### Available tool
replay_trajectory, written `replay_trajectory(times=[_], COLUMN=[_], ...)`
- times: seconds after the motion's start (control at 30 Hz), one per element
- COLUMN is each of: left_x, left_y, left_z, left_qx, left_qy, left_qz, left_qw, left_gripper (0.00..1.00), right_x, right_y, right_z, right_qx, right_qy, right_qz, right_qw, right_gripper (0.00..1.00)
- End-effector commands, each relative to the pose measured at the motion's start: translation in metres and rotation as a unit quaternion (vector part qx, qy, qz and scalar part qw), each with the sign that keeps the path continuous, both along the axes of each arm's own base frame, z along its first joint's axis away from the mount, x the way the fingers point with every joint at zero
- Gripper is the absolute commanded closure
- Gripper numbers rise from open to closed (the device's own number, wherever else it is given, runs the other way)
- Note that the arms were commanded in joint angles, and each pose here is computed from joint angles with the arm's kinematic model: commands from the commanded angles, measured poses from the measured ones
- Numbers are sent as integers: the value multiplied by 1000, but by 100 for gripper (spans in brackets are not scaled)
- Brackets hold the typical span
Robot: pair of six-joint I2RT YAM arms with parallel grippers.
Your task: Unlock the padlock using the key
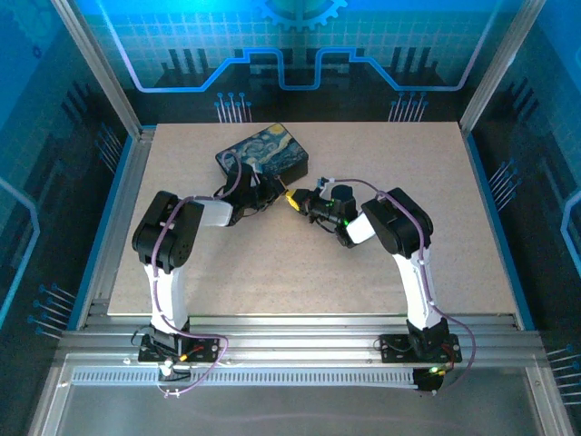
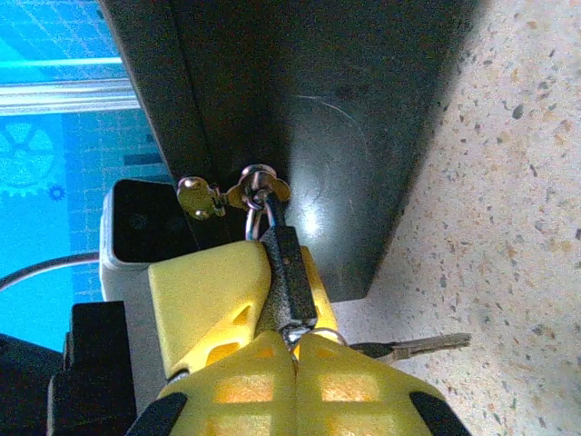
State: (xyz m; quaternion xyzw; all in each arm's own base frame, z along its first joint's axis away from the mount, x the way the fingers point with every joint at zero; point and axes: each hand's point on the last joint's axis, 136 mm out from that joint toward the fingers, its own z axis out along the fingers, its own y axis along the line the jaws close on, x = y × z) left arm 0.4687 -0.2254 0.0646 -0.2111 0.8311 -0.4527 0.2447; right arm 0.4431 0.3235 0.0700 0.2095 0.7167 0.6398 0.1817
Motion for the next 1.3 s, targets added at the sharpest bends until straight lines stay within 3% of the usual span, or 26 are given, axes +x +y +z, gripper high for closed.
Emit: replay_trajectory(times=[0.0,0.17,0.3,0.47,0.6,0.7,0.87,0.97,1.1,1.2,1.27], left_x=[-91,-98,-112,-123,-135,-138,-128,-124,-123,-125,-127], left_y=[-3,-17,-36,-47,-60,-59,-35,-18,-6,-9,-15], left_z=[-95,-89,-89,-93,-97,-102,-102,-100,-96,-91,-84], left_qx=[-39,-25,-33,-51,-49,-52,-41,-28,-17,-21,-28], left_qy=[298,297,312,327,336,347,348,352,356,364,369], left_qz=[0,-35,-53,-57,-70,-57,-20,-1,3,-11,-35], left_qw=[954,954,948,942,938,935,936,936,935,931,928], left_gripper=[100,100,100,100,100,100,100,100,100,100,100], right_x=[-10,-2,22,50,58,61,32,-1,-42,-58,-68], right_y=[13,9,-4,-14,-11,-2,-12,-28,-61,-73,-73], right_z=[17,17,27,65,85,86,53,14,-22,-18,-12], right_qx=[12,0,8,90,112,105,4,-93,-169,-207,-283], right_qy=[-23,-20,-29,-49,-58,-48,-23,-6,2,-52,-118], right_qz=[15,-20,-96,-168,-188,-158,-87,-16,38,81,124], right_qw=[1000,1000,995,980,974,981,996,995,985,974,944], right_gripper=[100,100,100,100,100,100,83,72,64,62,65])
